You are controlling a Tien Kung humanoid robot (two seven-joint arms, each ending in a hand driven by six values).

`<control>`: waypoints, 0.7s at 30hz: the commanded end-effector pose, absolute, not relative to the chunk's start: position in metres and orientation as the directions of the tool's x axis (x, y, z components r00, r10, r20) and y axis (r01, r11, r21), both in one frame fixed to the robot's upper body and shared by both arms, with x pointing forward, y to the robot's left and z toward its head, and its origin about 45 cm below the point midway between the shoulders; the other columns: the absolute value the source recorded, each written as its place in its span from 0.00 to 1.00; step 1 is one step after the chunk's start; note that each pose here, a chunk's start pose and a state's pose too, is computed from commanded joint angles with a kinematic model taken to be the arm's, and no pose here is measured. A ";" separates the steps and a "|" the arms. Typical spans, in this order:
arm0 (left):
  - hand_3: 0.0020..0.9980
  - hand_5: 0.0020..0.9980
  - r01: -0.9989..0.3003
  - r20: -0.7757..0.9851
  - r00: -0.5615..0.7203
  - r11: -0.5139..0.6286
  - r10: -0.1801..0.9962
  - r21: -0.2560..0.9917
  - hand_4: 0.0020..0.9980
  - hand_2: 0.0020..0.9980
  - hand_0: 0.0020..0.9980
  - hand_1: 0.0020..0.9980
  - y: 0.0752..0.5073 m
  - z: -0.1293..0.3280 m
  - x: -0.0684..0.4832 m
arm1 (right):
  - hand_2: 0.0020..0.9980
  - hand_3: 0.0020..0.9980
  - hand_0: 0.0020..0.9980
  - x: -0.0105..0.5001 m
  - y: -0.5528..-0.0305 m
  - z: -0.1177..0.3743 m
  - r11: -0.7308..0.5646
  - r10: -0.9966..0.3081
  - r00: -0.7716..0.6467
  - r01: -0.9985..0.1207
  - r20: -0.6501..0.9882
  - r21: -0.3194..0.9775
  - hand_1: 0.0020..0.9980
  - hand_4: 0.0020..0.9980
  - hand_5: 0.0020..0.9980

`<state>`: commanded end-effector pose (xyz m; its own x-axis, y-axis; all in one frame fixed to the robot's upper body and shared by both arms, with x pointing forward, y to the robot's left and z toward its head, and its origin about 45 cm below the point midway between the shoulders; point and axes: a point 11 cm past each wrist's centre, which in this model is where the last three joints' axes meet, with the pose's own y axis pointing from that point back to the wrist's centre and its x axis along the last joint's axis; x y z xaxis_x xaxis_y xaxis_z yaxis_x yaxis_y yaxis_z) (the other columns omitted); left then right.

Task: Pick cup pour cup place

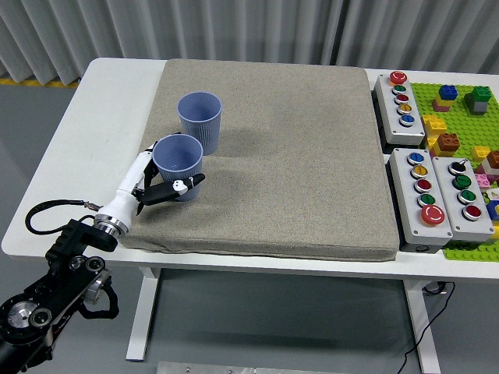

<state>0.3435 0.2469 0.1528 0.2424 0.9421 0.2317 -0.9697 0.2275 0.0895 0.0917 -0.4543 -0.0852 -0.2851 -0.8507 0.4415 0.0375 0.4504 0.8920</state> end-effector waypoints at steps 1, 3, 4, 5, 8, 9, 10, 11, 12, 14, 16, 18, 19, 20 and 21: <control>0.81 0.24 -0.971 0.227 0.236 0.222 0.945 0.085 0.93 0.77 0.77 0.73 0.248 0.153 0.344 | 0.51 0.58 0.64 0.092 -0.454 -0.085 0.450 -0.851 -0.286 0.037 0.441 0.892 0.60 0.00 0.00; 0.66 0.24 -0.973 0.225 0.231 0.218 0.947 0.082 0.91 0.70 0.76 0.71 0.248 0.154 0.344 | 0.51 0.58 0.64 0.092 -0.454 -0.085 0.450 -0.851 -0.286 0.037 0.441 0.892 0.60 0.00 0.00; 0.66 0.24 -0.973 0.224 0.230 0.217 0.947 0.082 0.91 0.70 0.76 0.71 0.248 0.154 0.344 | 0.51 0.58 0.64 0.092 -0.454 -0.085 0.450 -0.851 -0.286 0.037 0.441 0.892 0.60 0.00 0.00; 0.66 0.24 -0.973 0.223 0.229 0.216 0.948 0.081 0.91 0.70 0.76 0.71 0.248 0.154 0.344 | 0.51 0.58 0.64 0.092 -0.454 -0.085 0.450 -0.850 -0.287 0.037 0.441 0.892 0.60 0.00 0.00; 0.66 0.24 -0.974 0.221 0.226 0.214 0.949 0.079 0.91 0.70 0.76 0.71 0.248 0.154 0.344 | 0.51 0.58 0.64 0.092 -0.454 -0.085 0.450 -0.850 -0.287 0.037 0.441 0.892 0.60 0.00 0.00; 0.64 0.24 -0.974 0.220 0.225 0.213 0.949 0.078 0.91 0.65 0.75 0.69 0.248 0.154 0.344 | 0.51 0.58 0.64 0.093 -0.455 -0.085 0.450 -0.851 -0.286 0.036 0.441 0.892 0.60 0.00 0.00; 0.64 0.24 -0.974 0.219 0.225 0.213 0.949 0.078 0.91 0.65 0.75 0.69 0.248 0.154 0.344 | 0.51 0.58 0.64 0.093 -0.455 -0.085 0.451 -0.851 -0.286 0.036 0.441 0.892 0.60 0.00 0.00; 0.64 0.24 -0.974 0.218 0.225 0.213 0.950 0.077 0.91 0.65 0.75 0.69 0.248 0.154 0.344 | 0.51 0.58 0.64 0.093 -0.455 -0.085 0.451 -0.851 -0.287 0.034 0.441 0.892 0.60 0.00 0.00; 0.64 0.24 -0.974 0.218 0.225 0.213 0.950 0.076 0.91 0.65 0.75 0.69 0.248 0.154 0.344 | 0.51 0.58 0.64 0.094 -0.455 -0.085 0.451 -0.851 -0.287 0.034 0.441 0.892 0.60 0.00 0.00; 0.64 0.24 -0.974 0.217 0.225 0.214 0.950 0.075 0.91 0.65 0.75 0.69 0.248 0.154 0.344 | 0.51 0.58 0.64 0.094 -0.455 -0.085 0.450 -0.850 -0.289 0.033 0.440 0.892 0.60 0.00 0.00; 0.62 0.24 -0.974 0.217 0.225 0.214 0.950 0.074 0.91 0.63 0.74 0.67 0.248 0.154 0.344 | 0.51 0.58 0.64 0.095 -0.455 -0.085 0.450 -0.851 -0.289 0.032 0.440 0.892 0.60 0.00 0.00; 0.62 0.24 -0.974 0.217 0.225 0.214 0.950 0.073 0.91 0.63 0.74 0.67 0.248 0.154 0.344 | 0.51 0.58 0.64 0.095 -0.454 -0.085 0.450 -0.850 -0.289 0.031 0.439 0.892 0.60 0.00 0.00; 0.62 0.24 -0.974 0.218 0.224 0.213 0.950 0.071 0.91 0.63 0.74 0.67 0.247 0.155 0.345 | 0.51 0.58 0.64 0.095 -0.454 -0.084 0.450 -0.850 -0.290 0.031 0.439 0.892 0.60 0.00 0.00; 0.62 0.24 -0.975 0.219 0.222 0.212 0.950 0.069 0.91 0.63 0.74 0.67 0.247 0.155 0.345 | 0.51 0.58 0.64 0.095 -0.454 -0.084 0.450 -0.851 -0.290 0.031 0.439 0.893 0.60 0.00 0.00; 0.60 0.24 -0.975 0.220 0.221 0.211 0.950 0.067 0.90 0.60 0.71 0.63 0.247 0.155 0.345 | 0.51 0.58 0.64 0.095 -0.454 -0.084 0.450 -0.851 -0.289 0.030 0.439 0.892 0.60 0.00 0.00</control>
<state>0.3447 0.2474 0.1553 0.2206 0.9503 0.2195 -0.9752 0.2108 0.0674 0.0953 -0.4545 -0.0844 -0.2894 -0.8507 0.4388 0.0302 0.4501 0.8925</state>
